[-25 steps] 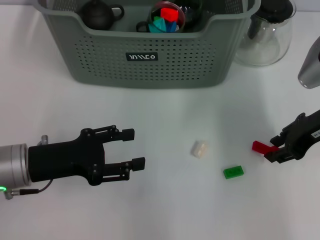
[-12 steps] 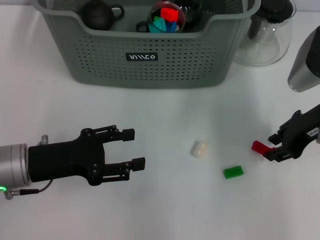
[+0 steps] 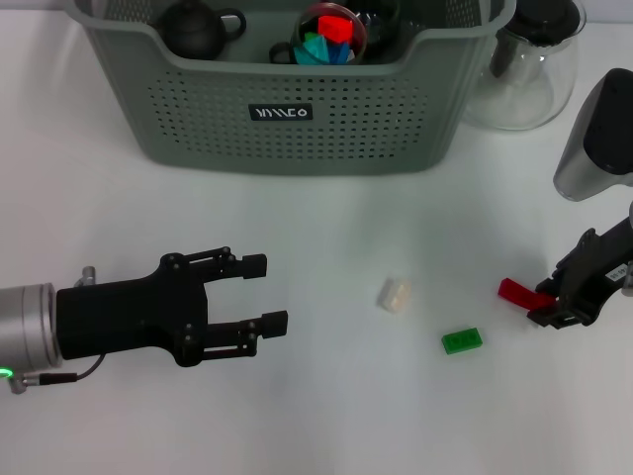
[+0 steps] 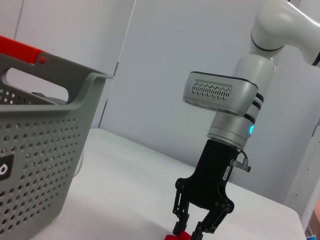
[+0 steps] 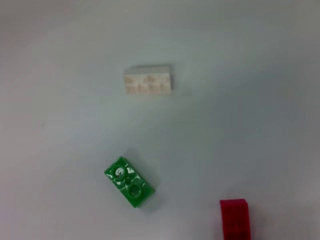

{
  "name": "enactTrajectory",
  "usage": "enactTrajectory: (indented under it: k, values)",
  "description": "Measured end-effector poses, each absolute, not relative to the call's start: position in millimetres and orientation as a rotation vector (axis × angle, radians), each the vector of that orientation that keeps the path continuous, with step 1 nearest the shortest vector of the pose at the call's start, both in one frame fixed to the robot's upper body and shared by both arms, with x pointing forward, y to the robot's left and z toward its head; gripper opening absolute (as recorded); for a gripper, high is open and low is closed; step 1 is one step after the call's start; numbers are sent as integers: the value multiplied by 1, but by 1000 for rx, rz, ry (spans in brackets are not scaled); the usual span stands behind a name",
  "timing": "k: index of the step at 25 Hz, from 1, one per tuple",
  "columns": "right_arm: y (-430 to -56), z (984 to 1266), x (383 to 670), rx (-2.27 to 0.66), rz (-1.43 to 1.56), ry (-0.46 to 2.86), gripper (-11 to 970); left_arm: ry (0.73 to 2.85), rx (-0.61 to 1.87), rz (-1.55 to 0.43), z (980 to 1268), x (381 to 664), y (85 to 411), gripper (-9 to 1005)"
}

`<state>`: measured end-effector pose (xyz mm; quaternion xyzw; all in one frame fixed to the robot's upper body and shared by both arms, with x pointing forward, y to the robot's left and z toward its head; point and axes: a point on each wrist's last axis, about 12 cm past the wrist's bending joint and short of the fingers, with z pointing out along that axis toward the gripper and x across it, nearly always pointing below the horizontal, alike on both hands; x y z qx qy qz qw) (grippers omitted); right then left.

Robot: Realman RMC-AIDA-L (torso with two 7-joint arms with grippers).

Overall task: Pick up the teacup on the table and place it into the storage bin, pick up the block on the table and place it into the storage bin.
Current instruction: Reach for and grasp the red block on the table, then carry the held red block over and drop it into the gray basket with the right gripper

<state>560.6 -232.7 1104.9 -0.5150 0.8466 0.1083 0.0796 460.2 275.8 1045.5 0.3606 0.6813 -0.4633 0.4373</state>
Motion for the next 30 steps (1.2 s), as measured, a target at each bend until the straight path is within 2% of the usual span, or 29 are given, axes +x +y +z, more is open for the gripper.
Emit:
enactTrajectory:
  k: [5,12,16,20,24,27,30]
  values:
    - [-231,1106,561,-1539,320,2527,297,1695,897,-1151,1045,460,276,764]
    - [-229,1114,562,-1501,365,2482,232,1695,897,-1149,1045,460,276,764]
    - [-233,1142,556,-1449,527,2325,195,1696,894,-1148,1045,460,276,764]
    - [-245,1181,547,-1367,762,2058,195,1695,879,-1138,1045,459,279,764]
    - [-250,1212,547,-1253,858,1827,195,1696,873,-1134,1045,459,280,764]
    - [-234,1225,561,-1187,851,1745,195,1695,873,-1134,1045,459,279,764]
    - [-199,1235,583,-1134,798,1747,195,1692,874,-1135,1045,460,278,764]
